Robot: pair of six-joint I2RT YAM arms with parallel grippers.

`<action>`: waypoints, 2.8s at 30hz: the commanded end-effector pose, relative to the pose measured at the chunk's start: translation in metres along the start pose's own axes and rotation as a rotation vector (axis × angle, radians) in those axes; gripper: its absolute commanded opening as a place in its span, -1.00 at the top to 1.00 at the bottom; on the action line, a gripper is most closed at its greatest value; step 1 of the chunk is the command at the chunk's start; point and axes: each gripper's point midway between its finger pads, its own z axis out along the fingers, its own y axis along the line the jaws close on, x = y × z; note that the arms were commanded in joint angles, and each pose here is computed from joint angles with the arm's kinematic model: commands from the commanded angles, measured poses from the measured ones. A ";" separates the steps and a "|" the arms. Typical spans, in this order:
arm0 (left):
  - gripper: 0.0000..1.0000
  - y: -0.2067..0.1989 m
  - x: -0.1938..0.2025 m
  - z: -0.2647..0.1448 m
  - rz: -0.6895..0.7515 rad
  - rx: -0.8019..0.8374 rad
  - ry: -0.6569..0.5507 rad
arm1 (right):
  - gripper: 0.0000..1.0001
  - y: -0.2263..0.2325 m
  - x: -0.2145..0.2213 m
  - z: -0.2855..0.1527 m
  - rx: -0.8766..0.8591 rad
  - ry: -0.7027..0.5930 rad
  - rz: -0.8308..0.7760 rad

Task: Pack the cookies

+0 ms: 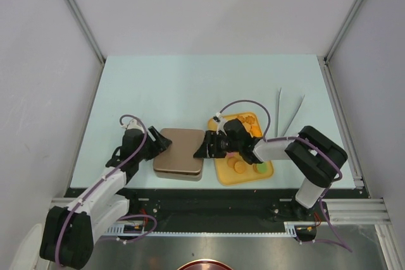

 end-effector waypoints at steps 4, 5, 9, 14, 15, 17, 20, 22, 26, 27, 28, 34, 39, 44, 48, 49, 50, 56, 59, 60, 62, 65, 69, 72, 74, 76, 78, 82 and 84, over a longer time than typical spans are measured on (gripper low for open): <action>-0.59 -0.033 0.016 -0.017 -0.036 0.087 0.143 | -0.46 -0.031 0.039 -0.009 0.151 0.179 -0.064; -0.59 -0.035 0.013 -0.018 -0.033 0.087 0.132 | -0.48 -0.027 0.036 -0.013 0.153 0.174 -0.080; -0.61 -0.040 0.007 -0.023 -0.027 0.093 0.123 | -0.54 -0.021 0.031 -0.021 0.172 0.167 -0.100; -0.63 -0.044 0.003 -0.026 -0.018 0.097 0.113 | -0.65 -0.015 0.027 -0.031 0.190 0.154 -0.118; -0.64 -0.044 0.003 -0.026 -0.019 0.098 0.112 | -0.66 -0.013 0.025 -0.033 0.187 0.149 -0.121; -0.64 -0.045 0.002 -0.027 -0.017 0.103 0.110 | -0.69 -0.012 0.025 -0.036 0.195 0.148 -0.122; -0.65 -0.043 0.003 -0.026 -0.013 0.097 0.112 | -0.75 -0.010 0.023 -0.038 0.192 0.140 -0.126; -0.65 -0.042 0.004 -0.025 -0.014 0.095 0.115 | -0.77 -0.006 0.021 -0.040 0.184 0.129 -0.128; -0.65 -0.040 0.007 -0.023 -0.014 0.090 0.124 | -0.79 -0.004 0.019 -0.041 0.181 0.125 -0.121; -0.64 -0.039 0.007 -0.023 -0.014 0.089 0.125 | -0.78 -0.004 0.020 -0.041 0.178 0.126 -0.115; -0.64 -0.040 0.007 -0.023 -0.015 0.091 0.125 | -0.78 -0.004 0.021 -0.041 0.175 0.132 -0.110; -0.66 -0.039 0.008 -0.022 -0.019 0.096 0.125 | -0.81 0.008 0.008 -0.034 0.100 0.095 -0.092; -0.65 -0.038 0.013 -0.021 -0.026 0.103 0.139 | -0.85 0.013 -0.010 -0.019 0.012 0.053 -0.052; -0.65 -0.035 0.017 -0.021 -0.031 0.103 0.140 | -0.87 0.011 -0.023 -0.008 -0.002 0.041 -0.041; -0.64 -0.033 0.019 -0.020 -0.034 0.101 0.141 | -0.87 0.007 -0.030 0.001 -0.002 0.044 -0.037; -0.64 -0.034 0.017 -0.020 -0.036 0.103 0.134 | -0.87 0.008 -0.034 0.002 -0.004 0.041 -0.039; -0.64 -0.033 0.018 -0.020 -0.038 0.103 0.137 | -0.87 0.007 -0.038 0.004 -0.004 0.038 -0.042; -0.64 -0.032 0.015 -0.018 -0.040 0.092 0.124 | -0.87 0.010 -0.056 0.015 -0.010 0.037 -0.055; -0.65 -0.033 0.014 -0.017 -0.040 0.089 0.124 | -0.87 0.011 -0.062 0.020 -0.011 0.041 -0.063; -0.65 -0.033 0.013 -0.017 -0.039 0.088 0.121 | -0.87 0.010 -0.062 0.020 -0.005 0.049 -0.066; -0.64 -0.034 0.013 -0.016 -0.039 0.088 0.127 | -0.87 0.010 -0.064 0.020 0.001 0.050 -0.077; -0.65 -0.035 0.012 -0.018 -0.039 0.088 0.127 | -0.87 0.004 -0.056 0.013 0.048 0.080 -0.106; -0.65 -0.033 0.013 -0.019 -0.036 0.091 0.119 | -0.82 -0.008 -0.035 0.005 0.105 0.145 -0.149; -0.63 -0.031 0.016 -0.018 -0.041 0.095 0.123 | -0.73 -0.010 -0.031 0.002 0.114 0.153 -0.167; -0.61 -0.029 0.019 -0.017 -0.043 0.093 0.129 | -0.71 -0.012 -0.030 0.001 0.119 0.157 -0.177; -0.61 -0.029 0.020 -0.017 -0.043 0.096 0.130 | -0.65 -0.014 -0.029 0.000 0.121 0.160 -0.179; -0.59 -0.028 0.021 -0.017 -0.039 0.098 0.129 | -0.60 -0.015 -0.027 0.000 0.121 0.164 -0.187; -0.51 -0.028 0.020 -0.018 -0.033 0.107 0.118 | -0.48 -0.014 -0.027 0.000 0.108 0.163 -0.194; -0.48 -0.030 0.019 -0.018 -0.026 0.116 0.112 | -0.37 -0.014 -0.026 0.001 0.105 0.162 -0.196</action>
